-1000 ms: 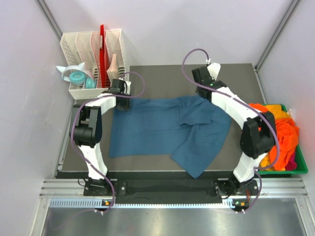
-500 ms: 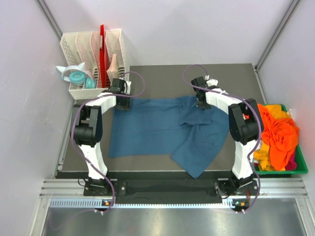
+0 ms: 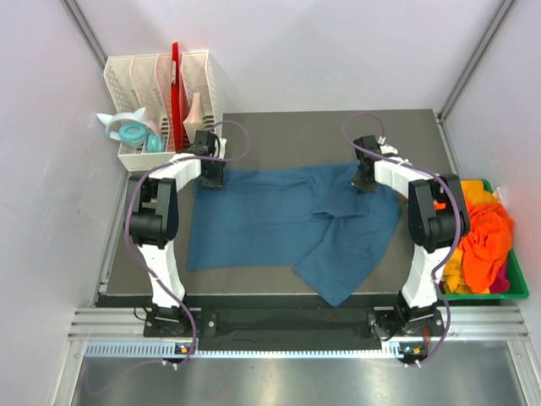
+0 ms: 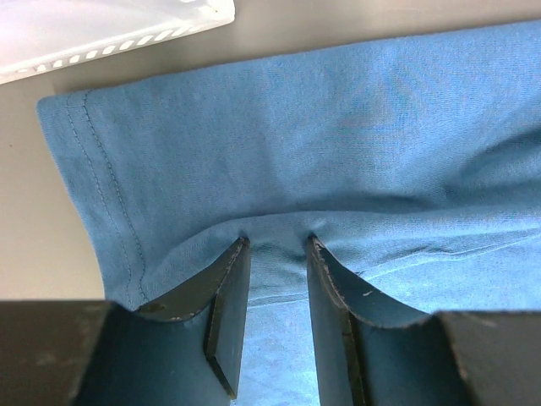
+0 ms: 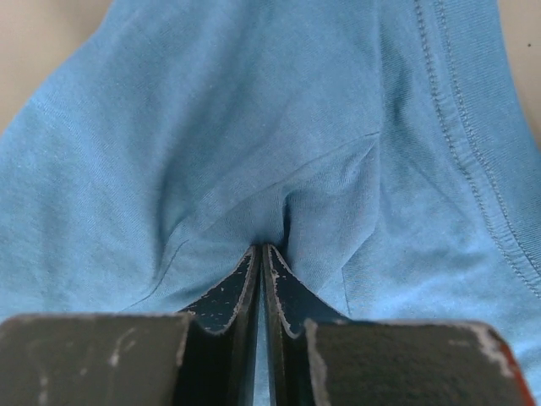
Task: Fold and stack the t-shirts
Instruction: Fold the tshirt
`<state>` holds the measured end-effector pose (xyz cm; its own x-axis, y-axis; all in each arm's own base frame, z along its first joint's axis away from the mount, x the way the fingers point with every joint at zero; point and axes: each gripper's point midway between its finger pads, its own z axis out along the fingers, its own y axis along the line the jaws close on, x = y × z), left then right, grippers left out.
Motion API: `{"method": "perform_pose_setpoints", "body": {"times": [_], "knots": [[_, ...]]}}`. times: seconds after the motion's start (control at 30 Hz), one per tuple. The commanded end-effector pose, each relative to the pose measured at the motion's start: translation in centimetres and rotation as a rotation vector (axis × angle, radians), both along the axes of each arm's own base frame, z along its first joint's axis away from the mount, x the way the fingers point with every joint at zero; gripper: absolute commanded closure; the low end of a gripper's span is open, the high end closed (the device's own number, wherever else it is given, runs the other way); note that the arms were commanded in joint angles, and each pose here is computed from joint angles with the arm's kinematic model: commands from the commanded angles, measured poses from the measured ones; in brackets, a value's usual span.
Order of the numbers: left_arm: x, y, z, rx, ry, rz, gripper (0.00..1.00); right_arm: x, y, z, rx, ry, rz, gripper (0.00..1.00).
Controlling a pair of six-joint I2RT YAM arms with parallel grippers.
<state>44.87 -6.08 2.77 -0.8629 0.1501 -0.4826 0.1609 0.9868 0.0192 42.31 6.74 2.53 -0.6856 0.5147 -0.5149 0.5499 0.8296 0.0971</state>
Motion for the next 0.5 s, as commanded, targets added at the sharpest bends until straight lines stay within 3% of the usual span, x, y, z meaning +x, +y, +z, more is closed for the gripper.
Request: {"method": "perform_pose_setpoints", "body": {"times": [0.0, 0.27, 0.47], "knots": [[0.4, 1.3, -0.9, 0.045, 0.017, 0.027, 0.62, -6.7, -5.5, -2.9, -0.149, 0.251, -0.062, 0.93], [0.1, 2.3, -1.2, 0.047, 0.031, 0.053, 0.61, -10.0, -8.8, -3.5, -0.157, 0.301, -0.128, 0.89], [0.1, 2.5, -1.2, 0.051, 0.035, 0.058, 0.62, -9.0, -9.1, -2.8, -0.163, 0.277, -0.112, 0.85]]}}
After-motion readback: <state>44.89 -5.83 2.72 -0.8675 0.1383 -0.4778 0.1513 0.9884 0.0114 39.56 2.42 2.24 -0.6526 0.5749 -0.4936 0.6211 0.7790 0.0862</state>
